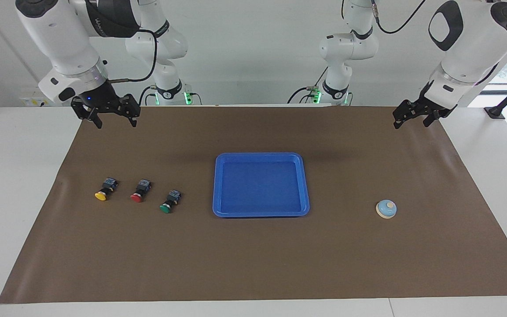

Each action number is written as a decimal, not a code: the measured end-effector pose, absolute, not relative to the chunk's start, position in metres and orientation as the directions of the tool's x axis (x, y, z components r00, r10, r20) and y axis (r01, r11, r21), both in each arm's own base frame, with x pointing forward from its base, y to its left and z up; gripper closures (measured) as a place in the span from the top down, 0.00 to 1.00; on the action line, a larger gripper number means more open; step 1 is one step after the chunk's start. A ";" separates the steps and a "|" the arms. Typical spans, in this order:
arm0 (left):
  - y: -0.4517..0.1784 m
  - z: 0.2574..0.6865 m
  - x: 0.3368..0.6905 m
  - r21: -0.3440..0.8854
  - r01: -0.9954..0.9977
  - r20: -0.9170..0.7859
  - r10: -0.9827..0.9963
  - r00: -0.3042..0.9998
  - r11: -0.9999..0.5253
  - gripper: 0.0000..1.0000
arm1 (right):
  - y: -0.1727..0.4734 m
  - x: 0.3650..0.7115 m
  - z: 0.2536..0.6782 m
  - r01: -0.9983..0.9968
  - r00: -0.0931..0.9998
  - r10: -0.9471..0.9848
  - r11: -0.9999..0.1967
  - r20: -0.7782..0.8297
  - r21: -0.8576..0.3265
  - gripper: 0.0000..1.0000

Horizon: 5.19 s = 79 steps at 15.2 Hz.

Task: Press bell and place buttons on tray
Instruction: 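Move the left gripper toward the silver call bell, then press down on the call bell with the left gripper, then lift the left gripper off the bell and draw it back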

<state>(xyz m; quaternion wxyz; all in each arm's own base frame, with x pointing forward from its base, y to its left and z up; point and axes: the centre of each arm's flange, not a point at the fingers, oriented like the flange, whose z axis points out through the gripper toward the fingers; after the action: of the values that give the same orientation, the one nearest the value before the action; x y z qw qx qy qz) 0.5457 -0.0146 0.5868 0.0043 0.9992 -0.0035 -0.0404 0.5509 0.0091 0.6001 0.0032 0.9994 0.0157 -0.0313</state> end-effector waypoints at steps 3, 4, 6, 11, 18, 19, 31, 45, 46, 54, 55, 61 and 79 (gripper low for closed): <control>-0.017 0.587 0.546 0.009 -0.011 -0.081 -0.012 0.997 -1.000 1.00 | 0.009 0.551 0.600 0.032 0.998 0.031 -0.999 -0.063 0.005 1.00; -0.018 0.587 0.546 0.009 -0.014 -0.081 -0.014 0.997 -1.000 1.00 | 0.009 0.551 0.600 0.032 0.998 0.031 -0.999 -0.063 0.005 1.00; -0.020 0.587 0.546 0.009 -0.016 -0.080 -0.016 0.997 -1.000 1.00 | 0.009 0.551 0.600 0.032 0.998 0.031 -0.999 -0.063 0.005 1.00; -0.021 0.567 0.558 0.010 -0.018 0.006 -0.018 1.000 -1.000 0.78 | 0.009 0.551 0.600 0.032 0.998 0.031 -0.999 -0.063 0.005 1.00; -0.023 0.432 0.626 0.010 -0.014 0.069 -0.013 0.998 -1.000 0.01 | 0.009 0.551 0.600 0.032 0.998 0.031 -0.999 -0.063 0.005 1.00; -0.024 0.412 0.633 0.010 -0.014 0.072 -0.014 0.997 -1.000 0.01 | 0.009 0.551 0.600 0.032 0.998 0.031 -0.999 -0.063 0.005 1.00; -0.020 0.356 0.647 0.008 -0.007 0.064 -0.006 0.998 -1.000 0.01 | 0.009 0.551 0.600 0.032 0.998 0.031 -0.999 -0.063 0.005 1.00; -0.014 0.376 0.653 0.006 0.003 0.056 0.003 0.998 -1.000 0.01 | 0.009 0.551 0.600 0.032 0.998 0.031 -0.999 -0.063 0.005 1.00; -0.014 0.401 0.653 0.006 0.002 0.043 0.002 0.999 -1.000 0.01 | 0.009 0.551 0.600 0.032 0.998 0.031 -0.999 -0.063 0.005 1.00; -0.020 0.573 0.582 0.011 -0.014 0.031 -0.014 0.999 -1.000 0.78 | 0.009 0.551 0.600 0.032 0.998 0.031 -0.999 -0.062 0.006 1.00; -0.020 0.585 0.571 0.011 -0.014 0.022 -0.014 1.000 -1.000 0.89 | 0.009 0.551 0.600 0.032 0.998 0.031 -0.999 -0.062 0.006 1.00; -0.021 0.601 0.544 0.010 -0.017 -0.034 -0.018 0.999 -1.000 1.00 | 0.008 0.547 0.608 0.029 0.998 0.028 -1.000 -0.049 0.006 1.00; -0.017 0.595 0.538 0.010 -0.010 -0.088 -0.011 0.996 -1.000 1.00 | 0.017 0.554 0.604 0.007 1.000 0.007 -1.000 0.014 0.006 1.00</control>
<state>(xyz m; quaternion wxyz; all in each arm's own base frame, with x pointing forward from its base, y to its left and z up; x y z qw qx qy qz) 0.5382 -0.0165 0.5947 0.0045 0.9990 -0.0054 -0.0441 0.5540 0.0174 0.6042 0.0030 1.0000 0.0035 0.0070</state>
